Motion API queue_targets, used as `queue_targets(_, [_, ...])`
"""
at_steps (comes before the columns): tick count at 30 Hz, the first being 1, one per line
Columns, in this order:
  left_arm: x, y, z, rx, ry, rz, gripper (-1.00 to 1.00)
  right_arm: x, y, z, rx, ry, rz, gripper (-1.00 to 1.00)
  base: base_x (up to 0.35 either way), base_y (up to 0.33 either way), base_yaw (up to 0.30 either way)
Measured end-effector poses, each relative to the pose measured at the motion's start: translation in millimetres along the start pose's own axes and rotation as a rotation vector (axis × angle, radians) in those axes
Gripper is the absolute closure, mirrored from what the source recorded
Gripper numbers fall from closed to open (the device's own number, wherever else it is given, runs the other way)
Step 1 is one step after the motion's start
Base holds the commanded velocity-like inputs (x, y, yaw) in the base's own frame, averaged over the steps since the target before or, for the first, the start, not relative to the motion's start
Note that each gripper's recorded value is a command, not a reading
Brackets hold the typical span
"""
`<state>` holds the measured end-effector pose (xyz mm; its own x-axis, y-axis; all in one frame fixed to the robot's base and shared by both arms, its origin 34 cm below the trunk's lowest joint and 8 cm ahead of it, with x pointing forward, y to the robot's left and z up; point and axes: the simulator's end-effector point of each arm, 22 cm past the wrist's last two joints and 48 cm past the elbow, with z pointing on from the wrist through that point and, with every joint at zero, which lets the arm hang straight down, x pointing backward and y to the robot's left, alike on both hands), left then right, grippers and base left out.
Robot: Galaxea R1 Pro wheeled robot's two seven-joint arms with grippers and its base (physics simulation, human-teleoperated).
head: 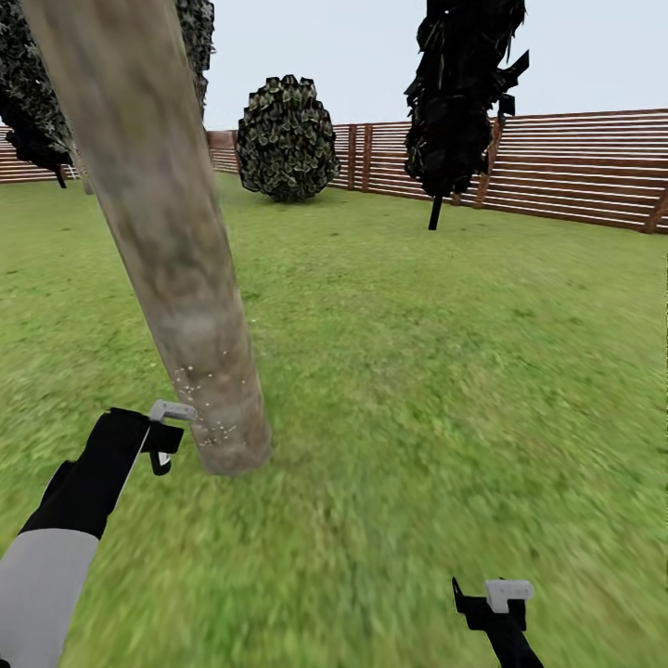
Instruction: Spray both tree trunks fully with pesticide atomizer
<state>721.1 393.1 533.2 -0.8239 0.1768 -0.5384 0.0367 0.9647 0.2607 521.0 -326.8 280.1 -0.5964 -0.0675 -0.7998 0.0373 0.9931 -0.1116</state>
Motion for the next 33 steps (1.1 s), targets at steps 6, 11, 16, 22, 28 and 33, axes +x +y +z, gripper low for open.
queue_targets(6, [0,-4,0.2,0.007,-0.001,-0.001,1.0,0,0,0.0,0.0,0.0,0.0,-1.0,0.0,-0.276,0.045])
queue_targets(11, [-2,-21,0.8,0.035,-0.003,-0.007,1.0,0,0,-0.1,0.0,0.0,0.0,-1.0,0.0,-0.276,0.231])
queue_targets(16, [13,-32,10.5,0.055,0.036,-0.013,1.0,0,0,0.0,0.0,0.0,0.0,-1.0,0.0,-0.276,0.276])
queue_targets(22, [32,-26,31.6,0.078,0.03,-0.064,1.0,0,0,0.1,0.0,0.0,0.0,-1.0,0.0,-0.277,0.269])
queue_targets(28, [37,-17,34.4,0.062,0.03,-0.088,1.0,0,1,0.0,-0.001,0.0,0.0,-1.0,0.0,-0.276,0.05])
queue_targets(33, [53,-24,37.0,0.066,0.048,-0.083,1.0,0,1,-0.1,-0.002,0.0,0.0,-1.0,0.0,-0.276,0.001])
